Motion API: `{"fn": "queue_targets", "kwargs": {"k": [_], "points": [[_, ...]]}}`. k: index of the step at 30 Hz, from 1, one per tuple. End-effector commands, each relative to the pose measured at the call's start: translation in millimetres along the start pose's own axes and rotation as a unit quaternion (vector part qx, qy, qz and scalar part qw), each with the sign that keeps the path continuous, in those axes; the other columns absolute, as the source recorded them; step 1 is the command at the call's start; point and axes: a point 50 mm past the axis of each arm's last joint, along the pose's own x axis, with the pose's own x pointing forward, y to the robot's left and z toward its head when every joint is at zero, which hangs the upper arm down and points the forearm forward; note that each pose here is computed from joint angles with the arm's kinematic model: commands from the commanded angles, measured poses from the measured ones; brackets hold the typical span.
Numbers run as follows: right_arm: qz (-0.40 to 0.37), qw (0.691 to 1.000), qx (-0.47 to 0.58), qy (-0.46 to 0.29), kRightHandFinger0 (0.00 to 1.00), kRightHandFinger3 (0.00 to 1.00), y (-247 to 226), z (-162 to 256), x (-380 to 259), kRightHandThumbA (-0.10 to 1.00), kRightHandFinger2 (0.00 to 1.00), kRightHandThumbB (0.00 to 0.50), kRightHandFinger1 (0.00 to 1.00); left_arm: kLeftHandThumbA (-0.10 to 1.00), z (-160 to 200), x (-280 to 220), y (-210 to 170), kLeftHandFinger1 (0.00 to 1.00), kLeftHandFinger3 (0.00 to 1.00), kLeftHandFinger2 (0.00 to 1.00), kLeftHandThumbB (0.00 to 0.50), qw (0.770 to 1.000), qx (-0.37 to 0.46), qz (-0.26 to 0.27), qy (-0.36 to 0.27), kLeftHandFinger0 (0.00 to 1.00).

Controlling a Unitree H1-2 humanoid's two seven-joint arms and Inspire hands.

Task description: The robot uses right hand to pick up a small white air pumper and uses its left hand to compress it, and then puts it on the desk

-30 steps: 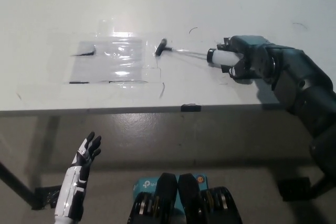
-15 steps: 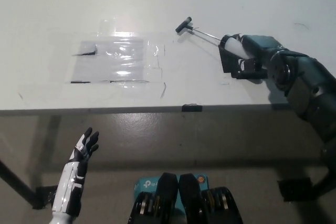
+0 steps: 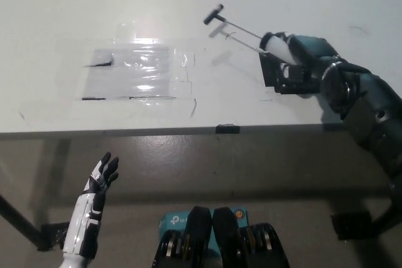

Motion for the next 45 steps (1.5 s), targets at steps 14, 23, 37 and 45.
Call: {"fn": "queue_targets", "kwargs": {"k": [14, 23, 37, 45], "points": [[-0.039, 0.973, -0.062, -0.219, 0.10, 0.93, -24.0, 68.2, -85.9, -0.10, 0.84, 0.127, 0.56, 1.00, 44.3, 42.8, 28.0, 1.00, 1.00, 1.00, 0.078, 0.995, -0.014, 0.043, -0.092, 1.00], [-0.034, 0.958, -0.074, -0.276, 0.06, 0.89, -30.4, 89.7, -141.8, -0.10, 0.77, 0.160, 0.51, 1.00, 63.8, 79.5, 48.6, 1.00, 1.00, 1.00, 0.074, 0.989, -0.014, 0.069, -0.128, 1.00], [-0.028, 0.933, -0.084, -0.348, 0.01, 0.82, -31.4, 111.0, -205.0, -0.10, 0.72, 0.183, 0.44, 1.00, 63.5, 111.5, 59.4, 1.00, 1.00, 1.00, 0.061, 0.991, -0.018, 0.062, -0.120, 1.00], [-0.007, 0.927, -0.095, -0.362, 0.00, 0.83, -33.7, 121.6, -224.1, -0.10, 0.75, 0.145, 0.43, 1.00, 68.0, 121.7, 55.1, 1.00, 1.00, 1.00, 0.062, 0.991, -0.028, 0.053, -0.120, 1.00]]}}
